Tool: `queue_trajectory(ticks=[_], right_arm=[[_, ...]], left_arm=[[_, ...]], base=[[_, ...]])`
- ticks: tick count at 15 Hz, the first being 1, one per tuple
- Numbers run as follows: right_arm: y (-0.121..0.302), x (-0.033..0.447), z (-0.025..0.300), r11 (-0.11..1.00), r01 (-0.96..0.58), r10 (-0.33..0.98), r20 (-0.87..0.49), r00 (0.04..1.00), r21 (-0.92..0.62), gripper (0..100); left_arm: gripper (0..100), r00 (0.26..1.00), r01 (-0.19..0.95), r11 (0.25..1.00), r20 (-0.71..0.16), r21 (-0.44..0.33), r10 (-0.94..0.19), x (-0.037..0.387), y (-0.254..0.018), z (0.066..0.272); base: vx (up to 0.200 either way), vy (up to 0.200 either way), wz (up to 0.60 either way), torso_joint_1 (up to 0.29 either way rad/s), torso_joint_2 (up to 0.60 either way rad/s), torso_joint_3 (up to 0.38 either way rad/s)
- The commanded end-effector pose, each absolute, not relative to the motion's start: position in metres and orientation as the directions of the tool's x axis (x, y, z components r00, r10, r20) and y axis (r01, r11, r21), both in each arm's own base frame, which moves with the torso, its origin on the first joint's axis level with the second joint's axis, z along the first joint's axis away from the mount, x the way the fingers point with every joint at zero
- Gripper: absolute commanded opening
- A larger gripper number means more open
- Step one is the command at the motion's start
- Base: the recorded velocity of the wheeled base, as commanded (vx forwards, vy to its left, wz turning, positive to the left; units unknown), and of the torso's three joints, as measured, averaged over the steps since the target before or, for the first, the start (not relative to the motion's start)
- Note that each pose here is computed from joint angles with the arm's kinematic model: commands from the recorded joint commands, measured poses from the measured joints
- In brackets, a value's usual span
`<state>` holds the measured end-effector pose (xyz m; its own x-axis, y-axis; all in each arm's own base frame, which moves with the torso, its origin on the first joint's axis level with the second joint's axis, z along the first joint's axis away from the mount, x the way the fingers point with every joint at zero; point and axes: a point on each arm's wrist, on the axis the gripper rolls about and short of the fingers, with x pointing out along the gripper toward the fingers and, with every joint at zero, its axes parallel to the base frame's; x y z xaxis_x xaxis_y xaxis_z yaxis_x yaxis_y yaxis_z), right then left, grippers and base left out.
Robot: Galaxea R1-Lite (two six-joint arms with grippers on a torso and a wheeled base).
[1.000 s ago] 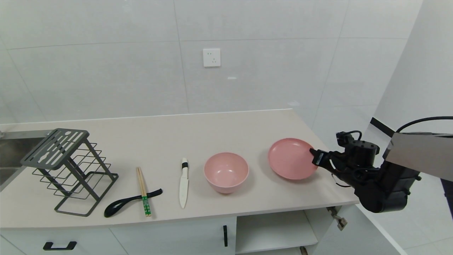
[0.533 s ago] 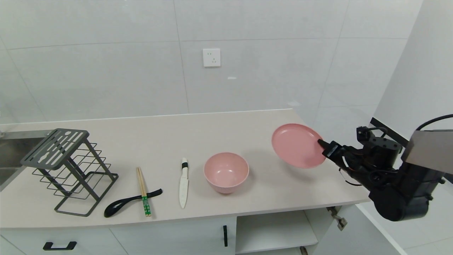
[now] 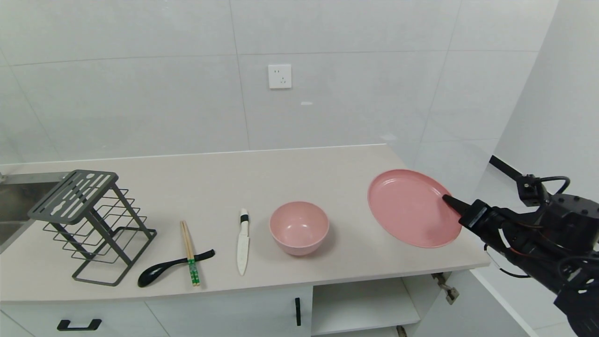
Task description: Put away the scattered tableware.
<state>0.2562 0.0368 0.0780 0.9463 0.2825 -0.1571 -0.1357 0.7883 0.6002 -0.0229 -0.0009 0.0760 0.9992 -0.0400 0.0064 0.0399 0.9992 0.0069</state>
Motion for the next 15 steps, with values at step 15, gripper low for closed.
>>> queue_trajectory(ticks=[15], right_arm=[[0.035,0.237,0.093,0.827,-0.184,0.286,-0.118,0.951,0.531,0]], left_arm=[[100,0.873,0.477,0.877,-0.085,-0.064,-0.481,0.005,-0.011,0.149]], base=[[0.0,0.0,0.0,0.0,0.0,0.0]])
